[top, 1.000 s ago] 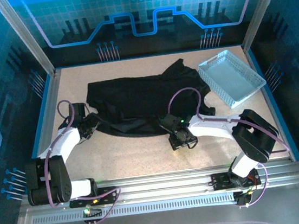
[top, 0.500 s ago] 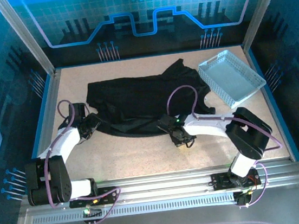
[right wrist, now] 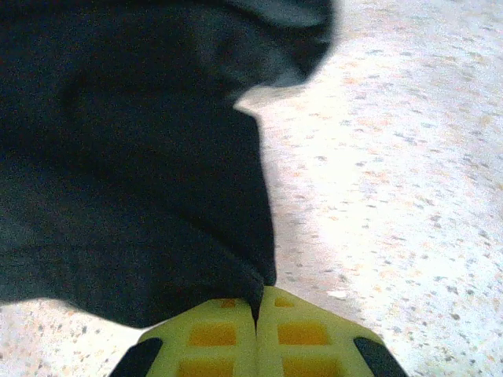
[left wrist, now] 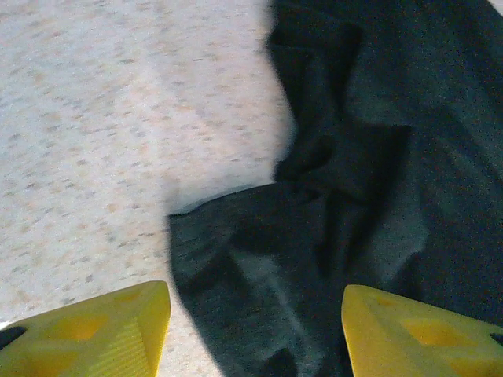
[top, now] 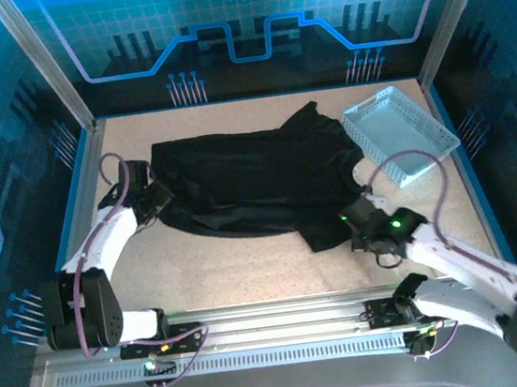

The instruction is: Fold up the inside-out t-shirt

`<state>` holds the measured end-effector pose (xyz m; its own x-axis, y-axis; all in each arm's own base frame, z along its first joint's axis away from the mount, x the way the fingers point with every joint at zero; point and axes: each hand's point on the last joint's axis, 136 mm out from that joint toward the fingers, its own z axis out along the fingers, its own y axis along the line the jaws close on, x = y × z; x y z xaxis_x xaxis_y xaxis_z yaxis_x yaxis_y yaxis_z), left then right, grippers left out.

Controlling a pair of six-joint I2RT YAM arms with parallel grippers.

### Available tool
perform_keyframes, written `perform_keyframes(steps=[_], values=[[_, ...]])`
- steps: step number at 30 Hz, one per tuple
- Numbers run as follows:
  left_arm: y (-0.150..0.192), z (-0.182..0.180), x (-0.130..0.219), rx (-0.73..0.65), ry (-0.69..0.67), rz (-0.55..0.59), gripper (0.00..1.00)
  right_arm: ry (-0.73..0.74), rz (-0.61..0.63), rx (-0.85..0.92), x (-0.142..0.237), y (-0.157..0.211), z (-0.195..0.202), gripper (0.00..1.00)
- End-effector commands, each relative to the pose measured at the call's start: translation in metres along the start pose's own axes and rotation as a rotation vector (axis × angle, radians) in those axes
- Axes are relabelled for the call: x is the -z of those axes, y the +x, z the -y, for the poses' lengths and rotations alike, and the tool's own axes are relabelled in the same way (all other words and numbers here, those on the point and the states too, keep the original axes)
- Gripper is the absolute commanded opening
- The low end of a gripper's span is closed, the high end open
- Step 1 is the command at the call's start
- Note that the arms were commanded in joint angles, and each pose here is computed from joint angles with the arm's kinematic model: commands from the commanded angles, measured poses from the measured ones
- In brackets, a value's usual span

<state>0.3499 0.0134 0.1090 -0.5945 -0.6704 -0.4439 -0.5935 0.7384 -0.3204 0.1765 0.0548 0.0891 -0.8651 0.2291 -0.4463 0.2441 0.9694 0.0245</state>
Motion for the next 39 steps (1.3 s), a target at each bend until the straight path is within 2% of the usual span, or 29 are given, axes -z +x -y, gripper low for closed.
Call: perform_keyframes(steps=[1, 4, 8, 16, 23, 29, 34, 39], values=[[0.005, 0.013, -0.005, -0.122, -0.042, -0.036, 0.58, -0.053, 0.011, -0.156, 0.005, 0.007, 0.019, 0.00], [0.010, 0.029, -0.013, -0.204, -0.067, -0.055, 0.58, -0.077, 0.030, -0.250, 0.007, 0.004, 0.026, 0.00], [0.022, 0.042, -0.030, -0.284, -0.122, -0.112, 0.56, -0.125, 0.003, -0.289, -0.001, 0.004, 0.020, 0.00], [0.034, 0.038, -0.054, -0.332, -0.179, -0.126, 0.54, -0.109, -0.003, -0.321, -0.008, 0.000, 0.028, 0.00], [0.032, 0.055, -0.070, -0.328, -0.137, -0.136, 0.52, -0.120, -0.014, -0.336, -0.012, -0.001, 0.031, 0.00], [0.025, 0.064, -0.083, -0.335, -0.143, -0.134, 0.32, -0.129, -0.009, -0.353, -0.012, -0.002, 0.032, 0.00], [0.005, 0.083, -0.082, -0.360, -0.132, -0.097, 0.01, -0.131, -0.003, -0.353, -0.011, -0.005, 0.033, 0.00], [-0.021, 0.111, -0.063, -0.363, -0.074, -0.034, 0.00, -0.121, 0.025, -0.363, -0.006, -0.014, 0.038, 0.00]])
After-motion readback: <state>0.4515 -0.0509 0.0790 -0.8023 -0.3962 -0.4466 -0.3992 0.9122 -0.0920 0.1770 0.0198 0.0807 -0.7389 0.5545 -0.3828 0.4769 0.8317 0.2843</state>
